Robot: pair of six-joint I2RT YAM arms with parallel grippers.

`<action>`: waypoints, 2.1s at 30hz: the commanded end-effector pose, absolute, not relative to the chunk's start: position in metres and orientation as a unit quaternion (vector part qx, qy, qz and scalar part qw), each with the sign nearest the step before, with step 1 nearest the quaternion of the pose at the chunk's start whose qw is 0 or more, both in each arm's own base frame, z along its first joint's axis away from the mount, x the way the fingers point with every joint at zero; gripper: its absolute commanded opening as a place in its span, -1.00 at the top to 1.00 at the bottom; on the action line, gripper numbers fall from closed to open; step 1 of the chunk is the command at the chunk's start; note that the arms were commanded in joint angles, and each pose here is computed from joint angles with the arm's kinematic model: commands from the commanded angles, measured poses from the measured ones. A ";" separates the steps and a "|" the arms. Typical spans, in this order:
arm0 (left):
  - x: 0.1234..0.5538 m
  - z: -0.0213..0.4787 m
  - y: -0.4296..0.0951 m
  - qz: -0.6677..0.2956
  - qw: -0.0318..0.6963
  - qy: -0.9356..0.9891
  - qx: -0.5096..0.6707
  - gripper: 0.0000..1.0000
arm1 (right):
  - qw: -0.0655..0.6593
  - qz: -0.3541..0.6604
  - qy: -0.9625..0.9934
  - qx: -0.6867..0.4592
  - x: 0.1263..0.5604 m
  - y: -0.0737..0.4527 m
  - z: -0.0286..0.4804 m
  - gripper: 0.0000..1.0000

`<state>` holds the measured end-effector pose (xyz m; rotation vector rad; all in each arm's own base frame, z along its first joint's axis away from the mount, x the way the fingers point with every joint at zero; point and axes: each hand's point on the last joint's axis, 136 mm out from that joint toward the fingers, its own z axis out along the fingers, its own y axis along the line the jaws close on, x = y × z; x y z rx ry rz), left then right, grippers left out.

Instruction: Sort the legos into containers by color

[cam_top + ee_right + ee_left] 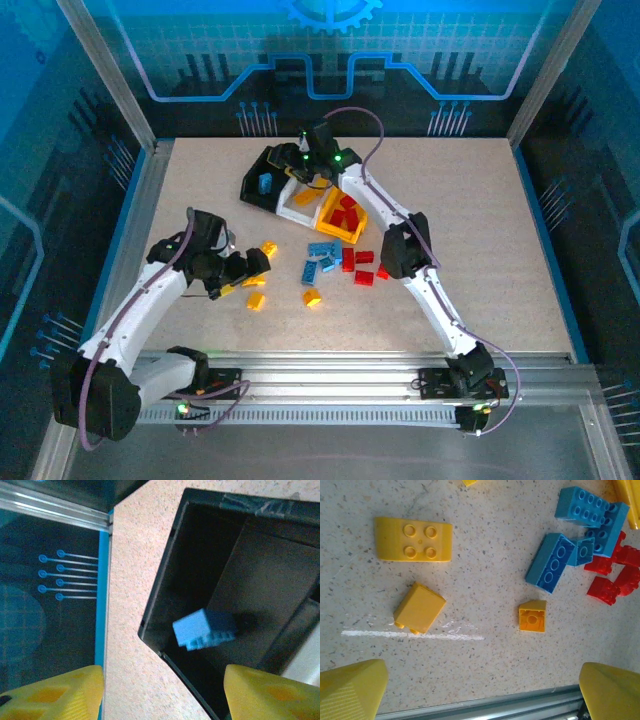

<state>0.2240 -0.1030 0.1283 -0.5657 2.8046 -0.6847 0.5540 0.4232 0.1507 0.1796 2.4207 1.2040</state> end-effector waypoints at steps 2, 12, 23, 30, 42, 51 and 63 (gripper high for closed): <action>0.232 0.133 -0.089 -0.192 0.116 0.958 -0.177 -0.98 | 0.221 0.417 0.881 -0.015 0.507 0.405 0.230 -0.33; 0.287 0.119 -0.089 -0.131 0.106 0.982 -0.084 -0.80 | 0.166 0.281 0.942 -0.073 0.348 0.312 0.212 -0.26; 0.252 0.087 -0.195 -0.130 0.033 0.990 0.050 -0.84 | 0.109 0.182 0.977 0.006 0.246 0.214 0.145 -0.27; 0.226 0.057 -0.233 -0.127 -0.020 0.992 -0.020 -0.85 | 0.095 0.170 0.981 0.005 0.235 0.206 0.131 -0.28; 0.211 0.009 -0.246 -0.095 -0.082 0.988 -0.086 -0.71 | 0.100 0.179 0.979 0.010 0.229 0.203 0.125 -0.28; 0.216 -0.001 -0.249 -0.091 -0.084 0.988 -0.088 -0.36 | 0.095 0.183 0.978 0.014 0.223 0.201 0.118 -0.27; 0.231 0.002 -0.247 -0.098 -0.077 0.989 -0.076 0.17 | 0.092 0.184 0.979 -0.003 0.231 0.209 0.121 -0.27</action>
